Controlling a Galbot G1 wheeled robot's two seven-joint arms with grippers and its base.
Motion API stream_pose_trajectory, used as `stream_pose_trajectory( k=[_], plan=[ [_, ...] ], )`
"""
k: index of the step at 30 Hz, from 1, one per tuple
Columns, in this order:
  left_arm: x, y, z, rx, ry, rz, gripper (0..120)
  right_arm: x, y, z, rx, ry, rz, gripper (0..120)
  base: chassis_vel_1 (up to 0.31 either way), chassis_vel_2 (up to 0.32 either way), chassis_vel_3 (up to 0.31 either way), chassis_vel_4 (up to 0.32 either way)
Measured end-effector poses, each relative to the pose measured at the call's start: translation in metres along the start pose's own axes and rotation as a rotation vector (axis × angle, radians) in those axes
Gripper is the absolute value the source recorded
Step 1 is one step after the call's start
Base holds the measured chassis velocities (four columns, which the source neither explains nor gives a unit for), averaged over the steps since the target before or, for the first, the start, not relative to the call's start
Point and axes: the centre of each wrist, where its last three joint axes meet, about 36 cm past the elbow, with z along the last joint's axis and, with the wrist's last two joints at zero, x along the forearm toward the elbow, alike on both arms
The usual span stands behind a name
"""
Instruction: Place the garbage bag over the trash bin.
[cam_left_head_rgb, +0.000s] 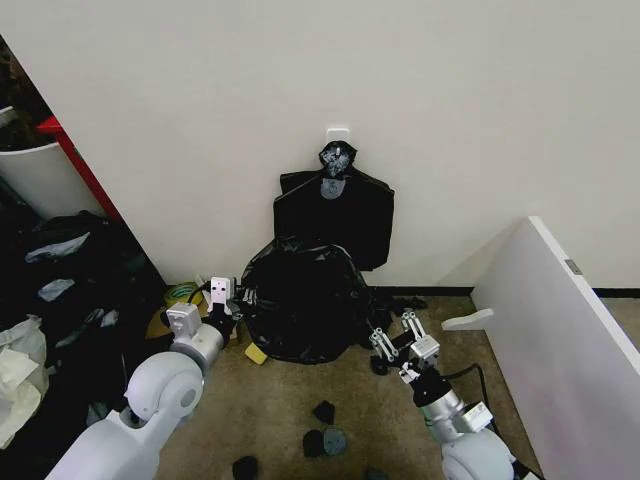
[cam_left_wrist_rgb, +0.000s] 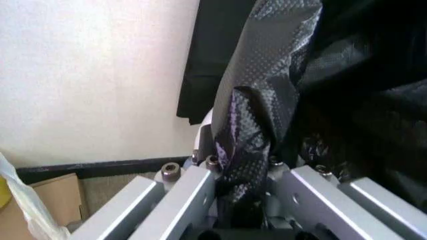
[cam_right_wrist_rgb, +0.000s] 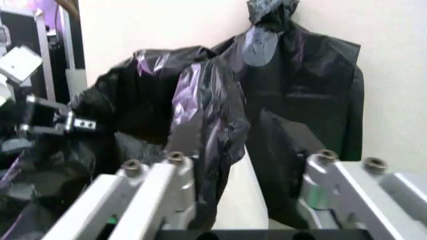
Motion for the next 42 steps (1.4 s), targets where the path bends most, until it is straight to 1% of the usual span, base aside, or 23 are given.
stream_pose_trajectory(
  k=[1, 2, 6, 7, 8, 9, 10, 13, 15, 16, 17, 18, 19, 22, 23, 24, 25, 29, 30, 31, 32, 35, 42],
  plan=[
    [0.0, 0.0, 0.0, 0.0, 0.0, 0.0, 0, 0.0, 0.0, 0.0, 0.0, 0.0, 0.0, 28, 0.0, 0.0, 0.0, 0.0],
    [0.0001, -0.0001, -0.0002, 0.0, 0.0, 0.0, 0, -0.0003, 0.0006, -0.0014, 0.009, 0.014, 0.001, 22, 0.0, 0.0, 0.0, 0.0],
    [0.0001, -0.0003, -0.0005, 0.0, -0.001, 0.0, 0, -0.0011, 0.0008, -0.0037, 0.03, 0.038, -0.003, 6, 0.0, 0.0, 0.0, 0.0],
    [0.0001, -0.0003, -0.0005, -0.001, -0.001, 0.0, 0, -0.0012, 0.0007, -0.0038, 0.033, 0.039, -0.004, 6, 0.0, 0.0, 0.0, 0.0],
    [0.0002, -0.0005, -0.0005, 0.0, -0.001, 0.0, 0, -0.0016, 0.0005, -0.0039, 0.039, 0.042, -0.007, 9, 0.0, 0.0, 0.0, 0.0],
    [0.0002, -0.0005, -0.0005, 0.0, -0.001, 0.0, 0, -0.0016, 0.0005, -0.0039, 0.039, 0.042, -0.007, 9, 0.0, 0.0, 0.0, 0.0],
    [0.0002, -0.0006, -0.0004, 0.0, -0.001, 0.0, 0, -0.0019, 0.0003, -0.0038, 0.043, 0.045, -0.009, 13, 0.0, 0.0, 0.0, 0.0],
    [0.0004, -0.0006, 0.0, -0.001, 0.0, 0.0, 0, -0.0028, 0.0005, -0.0035, 0.047, 0.05, -0.013, 17, 0.0, 0.0, 0.0, 0.0],
    [0.0005, -0.0006, 0.0003, -0.002, 0.001, -0.001, 0, -0.0035, 0.0007, -0.0034, 0.047, 0.05, -0.014, 23, 0.0, 0.0, 0.0, 0.0],
    [0.0008, -0.0007, 0.0008, -0.003, 0.003, -0.001, 0, -0.0041, 0.0007, -0.0032, 0.047, 0.05, -0.014, 28, 0.0, 0.0, 0.0, 0.0],
    [0.0008, -0.0007, 0.0008, -0.003, 0.003, -0.001, 0, -0.0041, 0.0007, -0.0032, 0.047, 0.05, -0.014, 28, 0.0, 0.0, 0.0, 0.0],
    [0.0009, -0.0007, 0.001, -0.003, 0.003, -0.002, 0, -0.0043, 0.0007, -0.0031, 0.048, 0.05, -0.014, 33, 0.0, 0.0, 0.0, 0.0],
    [0.0009, -0.0007, 0.0011, -0.003, 0.003, -0.002, 0, -0.0044, 0.0006, -0.003, 0.048, 0.05, -0.014, 34, 0.0, 0.0, 0.0, 0.0],
    [0.0005, -0.0006, 0.0002, -0.005, 0.001, -0.001, 0, -0.0047, -0.0001, -0.0026, 0.049, 0.052, -0.014, 46, 0.0, 0.0, 0.0, 0.0],
    [0.0001, -0.0006, -0.0006, -0.006, -0.001, -0.001, 0, -0.0048, -0.0003, -0.0025, 0.05, 0.053, -0.014, 46, 0.0, 0.0, 0.0, 0.0],
    [-0.0004, -0.0007, -0.0015, -0.008, -0.002, 0.0, 0, -0.0049, -0.0004, -0.0023, 0.05, 0.055, -0.014, 43, 0.0, 0.0, 0.0, 0.0],
    [-0.0004, -0.0007, -0.0015, -0.008, -0.002, 0.0, 0, -0.0049, -0.0004, -0.0023, 0.05, 0.055, -0.014, 43, 0.0, 0.0, 0.0, 0.0],
    [-0.0002, -0.0019, -0.0034, -0.004, -0.003, 0.006, 0, -0.0054, -0.0007, -0.0017, 0.052, 0.057, -0.015, 27, 0.0, 0.0, 0.0, 0.0],
    [-0.0002, -0.0019, -0.0034, -0.004, -0.003, 0.006, 0, -0.0054, -0.0007, -0.0017, 0.052, 0.057, -0.015, 27, 0.0, 0.0, 0.0, 0.0],
    [0.0003, -0.0025, -0.0034, -0.004, -0.003, 0.007, 0, -0.0055, -0.0007, -0.0017, 0.052, 0.057, -0.016, 22, 0.0, 0.0, 0.0, 0.0],
    [0.0025, -0.0042, -0.0034, -0.003, -0.001, 0.011, 0, -0.006, -0.001, -0.0018, 0.053, 0.056, -0.022, 12, 0.0, 0.0, 0.0, 0.0],
    [0.0042, -0.0066, -0.0042, -0.001, -0.003, 0.015, 0, -0.007, -0.0016, -0.0021, 0.054, 0.055, -0.023, 1, 0.0, 0.0, 0.0, 0.0],
    [0.006, -0.008, -0.0042, 0.0, -0.003, 0.016, 0, -0.0072, -0.001, -0.0023, 0.055, 0.056, -0.022, 0, 0.0, 0.0, 0.0, 0.0]
  ],
)
